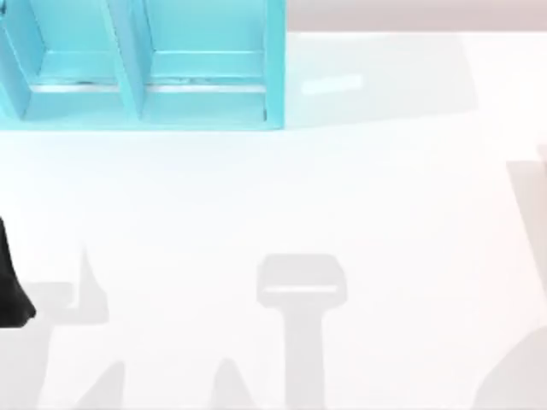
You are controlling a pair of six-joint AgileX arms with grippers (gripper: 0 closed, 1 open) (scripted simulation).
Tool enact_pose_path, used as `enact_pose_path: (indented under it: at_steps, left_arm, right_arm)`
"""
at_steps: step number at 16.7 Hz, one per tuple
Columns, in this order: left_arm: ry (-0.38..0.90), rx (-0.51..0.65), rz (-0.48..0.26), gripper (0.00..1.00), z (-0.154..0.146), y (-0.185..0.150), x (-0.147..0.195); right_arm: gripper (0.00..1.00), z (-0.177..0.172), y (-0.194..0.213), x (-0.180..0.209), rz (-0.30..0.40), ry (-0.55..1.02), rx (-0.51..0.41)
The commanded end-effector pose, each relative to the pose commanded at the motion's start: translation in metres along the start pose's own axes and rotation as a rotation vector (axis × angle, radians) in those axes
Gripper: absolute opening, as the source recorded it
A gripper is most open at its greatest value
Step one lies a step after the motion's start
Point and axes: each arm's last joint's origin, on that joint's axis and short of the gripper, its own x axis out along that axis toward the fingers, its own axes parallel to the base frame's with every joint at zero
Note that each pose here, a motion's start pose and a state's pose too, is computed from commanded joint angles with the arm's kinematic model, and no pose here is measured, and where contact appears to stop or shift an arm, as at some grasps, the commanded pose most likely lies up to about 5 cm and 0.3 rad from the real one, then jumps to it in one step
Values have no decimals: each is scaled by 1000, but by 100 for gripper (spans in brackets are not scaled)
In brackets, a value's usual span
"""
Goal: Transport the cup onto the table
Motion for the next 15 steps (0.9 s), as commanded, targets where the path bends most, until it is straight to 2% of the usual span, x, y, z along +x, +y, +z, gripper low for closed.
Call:
enact_pose_path:
  at_steps: [9,12,15]
  left_arm:
    - [0,0,0,100,0,0,0]
    - [0,0,0,100,0,0,0]
    - [0,0,0,100,0,0,0]
  right_arm:
    - [0,0,1,-2,-2,-2,1]
    - [0,7,20,-22,-4,-8,2]
    - [0,9,56,-57,4,12,1]
